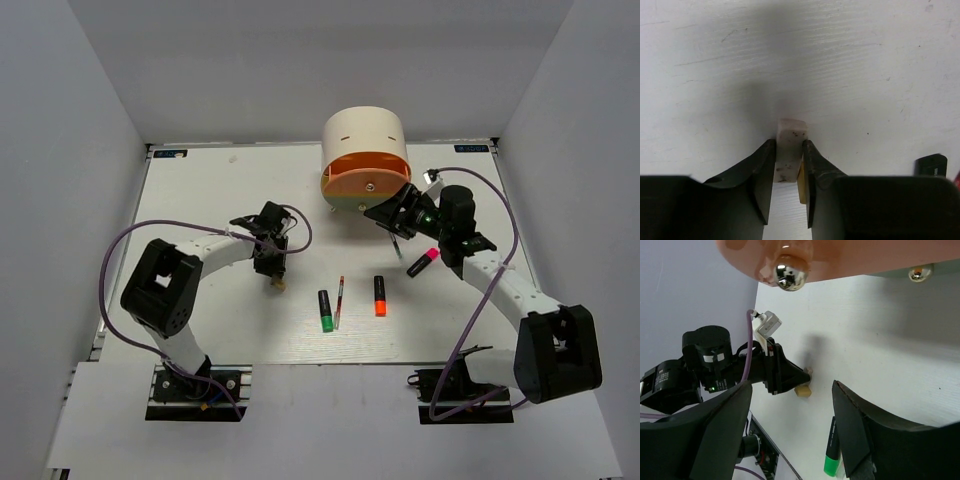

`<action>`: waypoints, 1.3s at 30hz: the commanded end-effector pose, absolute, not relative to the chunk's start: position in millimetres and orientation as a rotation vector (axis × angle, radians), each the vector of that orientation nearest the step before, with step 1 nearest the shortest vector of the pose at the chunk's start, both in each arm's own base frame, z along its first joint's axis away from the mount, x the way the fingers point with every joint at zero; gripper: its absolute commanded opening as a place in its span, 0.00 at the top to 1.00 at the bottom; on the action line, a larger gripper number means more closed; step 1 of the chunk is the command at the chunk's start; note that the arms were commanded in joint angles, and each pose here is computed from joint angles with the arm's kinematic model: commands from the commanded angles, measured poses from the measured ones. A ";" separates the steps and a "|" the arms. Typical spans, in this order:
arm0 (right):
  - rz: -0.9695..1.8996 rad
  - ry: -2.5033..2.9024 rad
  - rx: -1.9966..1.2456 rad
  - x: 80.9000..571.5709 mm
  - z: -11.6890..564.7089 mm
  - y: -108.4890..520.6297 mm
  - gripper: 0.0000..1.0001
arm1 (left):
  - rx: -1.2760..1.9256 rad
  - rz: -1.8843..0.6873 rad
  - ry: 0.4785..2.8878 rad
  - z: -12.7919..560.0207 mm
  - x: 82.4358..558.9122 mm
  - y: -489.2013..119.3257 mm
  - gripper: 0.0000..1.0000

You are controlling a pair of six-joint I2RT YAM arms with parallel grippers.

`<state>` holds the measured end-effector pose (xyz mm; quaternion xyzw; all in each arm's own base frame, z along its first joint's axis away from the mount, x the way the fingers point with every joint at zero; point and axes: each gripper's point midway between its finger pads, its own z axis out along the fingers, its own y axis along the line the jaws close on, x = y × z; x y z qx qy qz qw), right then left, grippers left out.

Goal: Sort the stationery into containers
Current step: Pick up the stationery from the center of the board, then place the stationery in the drawer.

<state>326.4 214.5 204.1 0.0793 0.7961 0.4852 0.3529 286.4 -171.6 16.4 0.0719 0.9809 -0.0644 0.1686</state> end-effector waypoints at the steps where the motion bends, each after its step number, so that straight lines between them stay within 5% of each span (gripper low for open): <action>1: 1.273 1.938 0.046 322.9 234.5 218.1 0.29 | 0.218 -0.070 2.762 22.1 290.9 -164.6 0.65; 3: 1.265 1.880 -0.074 319.9 247.8 220.2 0.11 | 0.197 -0.102 2.717 40.1 300.2 -170.5 0.68; 11: 0.977 1.639 -0.493 306.9 276.0 207.9 0.10 | 0.147 -0.398 2.391 174.5 366.7 -226.3 0.78; 14: 0.866 1.606 -0.583 302.6 274.2 199.0 0.44 | 0.169 -0.528 2.255 224.6 389.1 -251.7 0.80; 15: 0.842 1.606 -0.586 299.5 268.6 195.5 0.82 | 0.166 -0.550 2.199 246.5 399.7 -258.0 0.80; 16: 0.829 1.605 -0.579 299.0 266.8 193.8 0.97 | 0.179 -0.585 2.177 253.8 404.9 -265.9 0.81; 17: 0.813 1.578 -0.576 295.4 273.6 191.2 1.00 | 0.172 -0.611 2.152 263.9 409.5 -271.1 0.81; 23: 0.762 1.608 -0.595 290.4 252.9 184.5 1.00 | 0.203 -0.774 1.958 339.2 435.3 -304.5 0.81; 39: 0.722 1.615 -0.646 285.9 233.2 181.0 1.00 | 0.324 -1.026 1.767 344.6 458.2 -368.1 0.80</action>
